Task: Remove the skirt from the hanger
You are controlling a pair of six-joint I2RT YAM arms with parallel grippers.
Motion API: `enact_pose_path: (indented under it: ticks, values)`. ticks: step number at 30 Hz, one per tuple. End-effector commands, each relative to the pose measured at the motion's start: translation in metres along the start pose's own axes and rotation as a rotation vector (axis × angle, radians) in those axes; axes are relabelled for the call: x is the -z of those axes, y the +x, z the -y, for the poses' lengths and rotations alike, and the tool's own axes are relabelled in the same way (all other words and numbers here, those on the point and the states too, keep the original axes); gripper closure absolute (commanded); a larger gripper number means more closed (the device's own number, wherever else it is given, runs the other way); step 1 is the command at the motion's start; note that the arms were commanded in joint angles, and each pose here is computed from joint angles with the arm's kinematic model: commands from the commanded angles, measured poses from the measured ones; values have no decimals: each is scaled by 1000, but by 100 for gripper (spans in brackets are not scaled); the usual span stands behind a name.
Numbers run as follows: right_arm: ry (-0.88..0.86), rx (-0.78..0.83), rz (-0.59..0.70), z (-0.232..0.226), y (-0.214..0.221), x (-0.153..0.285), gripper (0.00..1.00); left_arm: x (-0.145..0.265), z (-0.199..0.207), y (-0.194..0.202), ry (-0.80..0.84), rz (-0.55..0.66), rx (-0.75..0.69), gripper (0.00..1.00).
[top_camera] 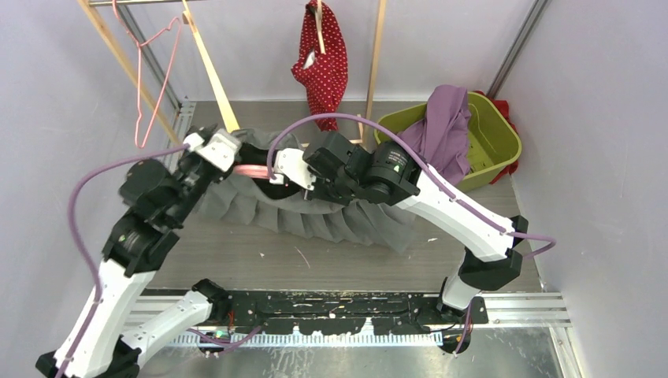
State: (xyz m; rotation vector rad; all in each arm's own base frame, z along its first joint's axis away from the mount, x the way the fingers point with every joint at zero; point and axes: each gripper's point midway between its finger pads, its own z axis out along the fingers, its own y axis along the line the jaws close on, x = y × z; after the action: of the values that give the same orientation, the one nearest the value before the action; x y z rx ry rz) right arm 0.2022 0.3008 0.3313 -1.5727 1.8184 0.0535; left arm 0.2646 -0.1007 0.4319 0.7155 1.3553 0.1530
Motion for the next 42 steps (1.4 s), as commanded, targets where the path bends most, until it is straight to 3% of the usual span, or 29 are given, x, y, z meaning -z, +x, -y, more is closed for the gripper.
enact_pose_path:
  ticks: [1, 10, 26, 36, 42]
  values:
    - [99, -37, 149, 25, -29, 22, 100, 57, -11, -60, 83, 199, 33, 49]
    - [96, -39, 164, 25, -34, 24, 100, 129, 7, -95, 286, 322, 141, 51]
    - [91, -54, 165, 22, -31, 27, 100, 101, 87, -79, 702, 209, 204, 57]
    - [98, -57, 164, 21, -22, 33, 100, 85, 102, -76, 753, 195, 254, 57]
    - [121, -65, 187, 26, -21, 45, 100, 72, 114, -54, 762, 124, 267, 57]
